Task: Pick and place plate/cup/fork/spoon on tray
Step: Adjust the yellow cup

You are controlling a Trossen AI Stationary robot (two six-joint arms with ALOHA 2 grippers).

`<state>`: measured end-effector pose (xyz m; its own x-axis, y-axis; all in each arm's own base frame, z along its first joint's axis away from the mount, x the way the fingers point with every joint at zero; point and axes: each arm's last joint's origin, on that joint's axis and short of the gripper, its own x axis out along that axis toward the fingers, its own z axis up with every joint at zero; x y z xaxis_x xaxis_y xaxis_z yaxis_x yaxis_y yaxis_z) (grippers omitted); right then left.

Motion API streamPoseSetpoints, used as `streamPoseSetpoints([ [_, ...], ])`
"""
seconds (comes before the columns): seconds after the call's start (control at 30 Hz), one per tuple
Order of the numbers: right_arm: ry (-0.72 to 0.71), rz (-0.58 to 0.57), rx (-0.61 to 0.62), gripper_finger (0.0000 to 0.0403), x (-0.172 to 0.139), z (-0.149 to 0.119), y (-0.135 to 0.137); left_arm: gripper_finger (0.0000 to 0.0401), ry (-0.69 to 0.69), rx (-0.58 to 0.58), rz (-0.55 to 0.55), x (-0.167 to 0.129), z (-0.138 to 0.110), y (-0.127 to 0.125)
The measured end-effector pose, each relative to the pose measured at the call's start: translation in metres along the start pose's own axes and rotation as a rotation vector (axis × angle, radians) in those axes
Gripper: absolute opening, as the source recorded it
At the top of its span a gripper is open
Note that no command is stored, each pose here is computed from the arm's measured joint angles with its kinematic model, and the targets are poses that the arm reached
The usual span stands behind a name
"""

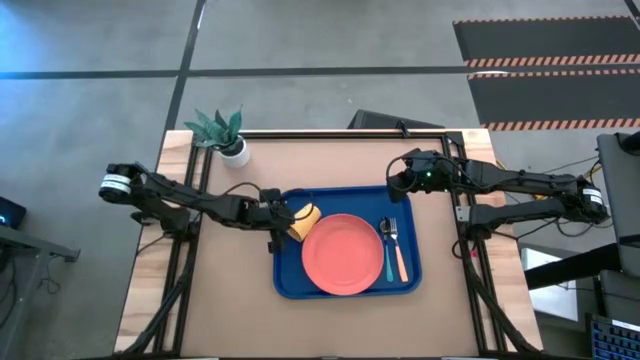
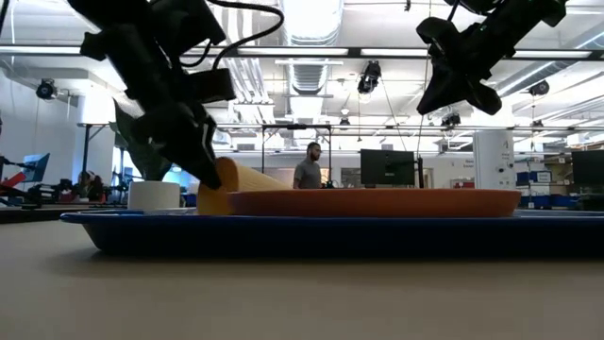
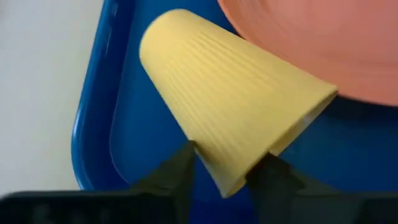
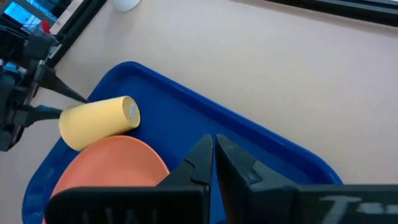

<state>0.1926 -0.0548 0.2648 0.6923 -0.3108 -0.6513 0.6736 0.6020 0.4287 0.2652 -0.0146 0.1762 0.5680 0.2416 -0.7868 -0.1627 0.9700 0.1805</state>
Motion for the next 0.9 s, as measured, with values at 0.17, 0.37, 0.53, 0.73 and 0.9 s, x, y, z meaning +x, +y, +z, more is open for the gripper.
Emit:
streamPoseSetpoints([
  [0.17,0.0,-0.001,0.0,0.0009,0.0,0.0,0.0,0.0011,-0.031,-0.021,0.003,-0.006,0.005,0.002],
  [0.37,0.001,-0.001,-0.001,0.0009,0.0,0.0,0.0,0.0001,-0.081,-0.103,-0.008,-0.033,0.021,0.008],
  [0.53,0.0,-0.001,0.0,0.0009,0.0,0.0,0.0,0.0001,0.028,-0.159,0.021,-0.077,0.039,0.024],
  [0.73,0.0,-0.001,-0.002,0.0009,0.0,0.0,0.0,0.0,0.189,-0.231,0.041,-0.132,0.063,0.039],
  [0.9,-0.001,-0.001,-0.004,0.0009,0.0,0.0,0.0,0.0,0.181,-0.278,-0.045,-0.147,0.089,0.042],
])
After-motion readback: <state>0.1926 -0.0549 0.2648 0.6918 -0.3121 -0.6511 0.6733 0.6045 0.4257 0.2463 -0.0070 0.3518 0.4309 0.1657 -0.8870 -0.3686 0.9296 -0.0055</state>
